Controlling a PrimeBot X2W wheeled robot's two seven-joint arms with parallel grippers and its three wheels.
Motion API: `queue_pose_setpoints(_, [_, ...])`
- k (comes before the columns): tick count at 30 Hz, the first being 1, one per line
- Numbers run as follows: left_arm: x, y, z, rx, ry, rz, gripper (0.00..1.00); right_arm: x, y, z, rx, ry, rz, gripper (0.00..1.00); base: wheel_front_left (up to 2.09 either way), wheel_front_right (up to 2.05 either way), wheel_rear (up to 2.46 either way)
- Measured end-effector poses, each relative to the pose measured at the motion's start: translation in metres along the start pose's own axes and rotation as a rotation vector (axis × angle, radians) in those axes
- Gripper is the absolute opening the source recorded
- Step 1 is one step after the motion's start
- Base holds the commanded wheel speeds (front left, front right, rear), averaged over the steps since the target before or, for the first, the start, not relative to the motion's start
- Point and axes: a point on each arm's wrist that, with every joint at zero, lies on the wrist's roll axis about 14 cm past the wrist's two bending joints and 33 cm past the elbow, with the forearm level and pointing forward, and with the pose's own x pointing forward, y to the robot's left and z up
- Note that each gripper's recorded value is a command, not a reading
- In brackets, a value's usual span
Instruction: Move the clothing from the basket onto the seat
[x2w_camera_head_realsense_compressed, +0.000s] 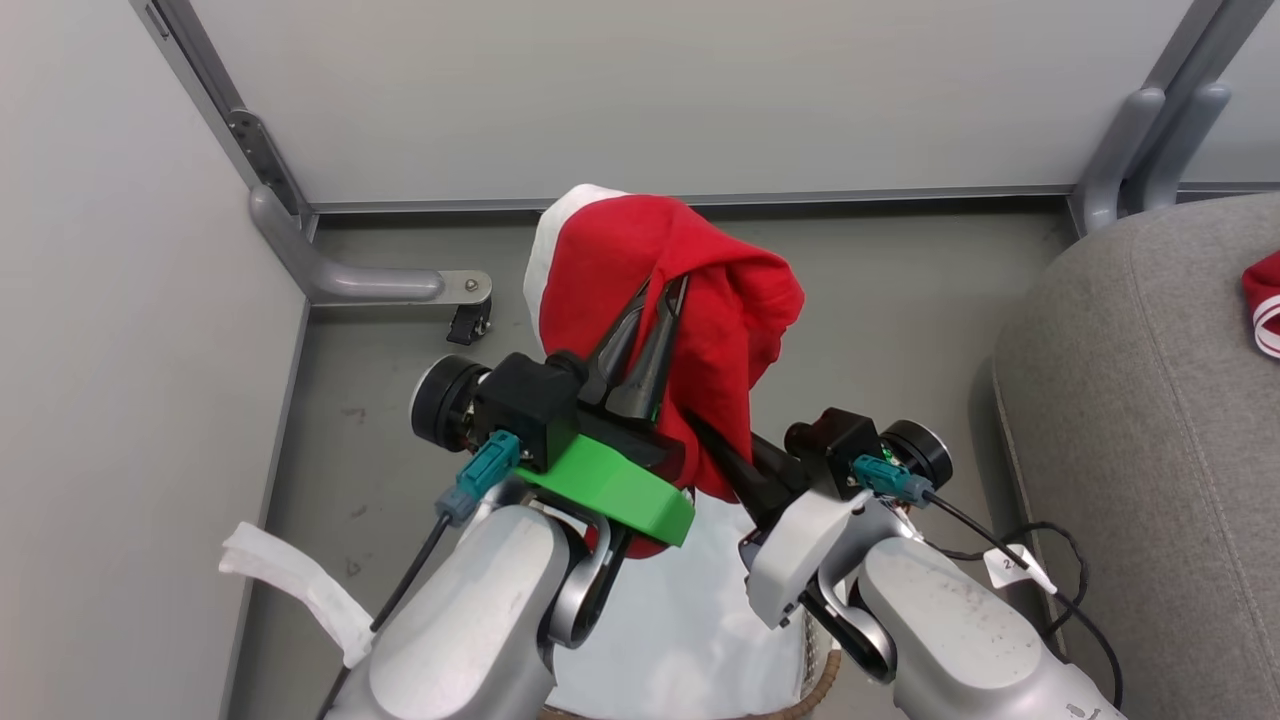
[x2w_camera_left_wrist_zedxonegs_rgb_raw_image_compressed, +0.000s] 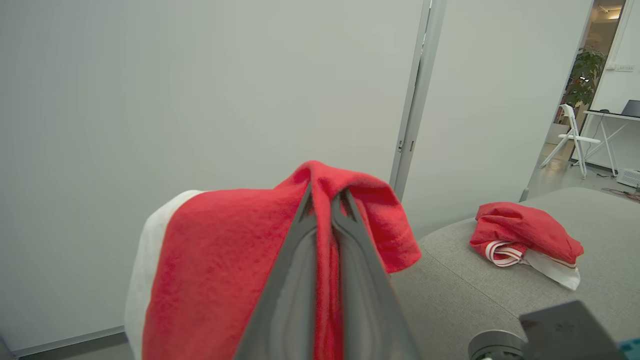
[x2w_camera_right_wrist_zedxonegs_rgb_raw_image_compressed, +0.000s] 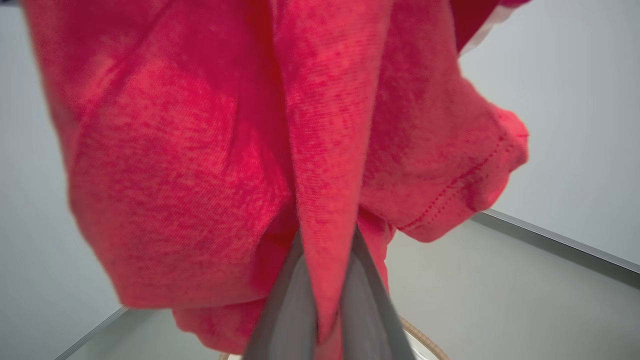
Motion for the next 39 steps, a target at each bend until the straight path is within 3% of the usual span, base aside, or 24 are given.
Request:
queue_pose_setpoints(9, [0.009, -0.004, -0.006, 0.002, 0.004, -0.017, 0.0, -0.008, -0.014, 0.006, 0.004, -0.022, -0.043, 0.0, 0.0, 0.0, 0.0])
queue_pose_setpoints(10, [0.011, -0.006, -0.007, -0.004, 0.004, -0.023, 0.86, -0.009, -0.016, 0.008, 0.005, -0.027, -0.05, 0.0, 0.0, 0.0, 0.0])
queue_pose_setpoints(11, [0.013, -0.008, -0.008, 0.0, 0.007, -0.032, 1.0, -0.011, -0.019, 0.01, 0.006, -0.034, -0.059, 0.0, 0.0, 0.0, 0.0])
queue_pose_setpoints(17, [0.028, -0.019, -0.015, 0.013, 0.004, -0.08, 1.0, -0.028, -0.038, 0.029, 0.01, -0.098, -0.129, 0.0, 0.0, 0.0, 0.0])
queue_pose_setpoints(25, [0.043, -0.043, -0.057, 0.005, 0.08, -0.18, 1.0, -0.082, -0.085, 0.056, 0.01, -0.187, -0.326, 0.0, 0.0, 0.0, 0.0])
queue_pose_setpoints(34, [0.053, -0.11, -0.095, -0.054, 0.139, -0.387, 1.0, -0.174, -0.139, 0.068, -0.033, -0.227, -0.634, 0.0, 0.0, 0.0, 0.0])
queue_pose_setpoints(39, [0.05, -0.153, -0.115, -0.094, 0.178, -0.519, 1.0, -0.229, -0.169, 0.078, -0.114, -0.227, -0.809, 0.0, 0.0, 0.0, 0.0])
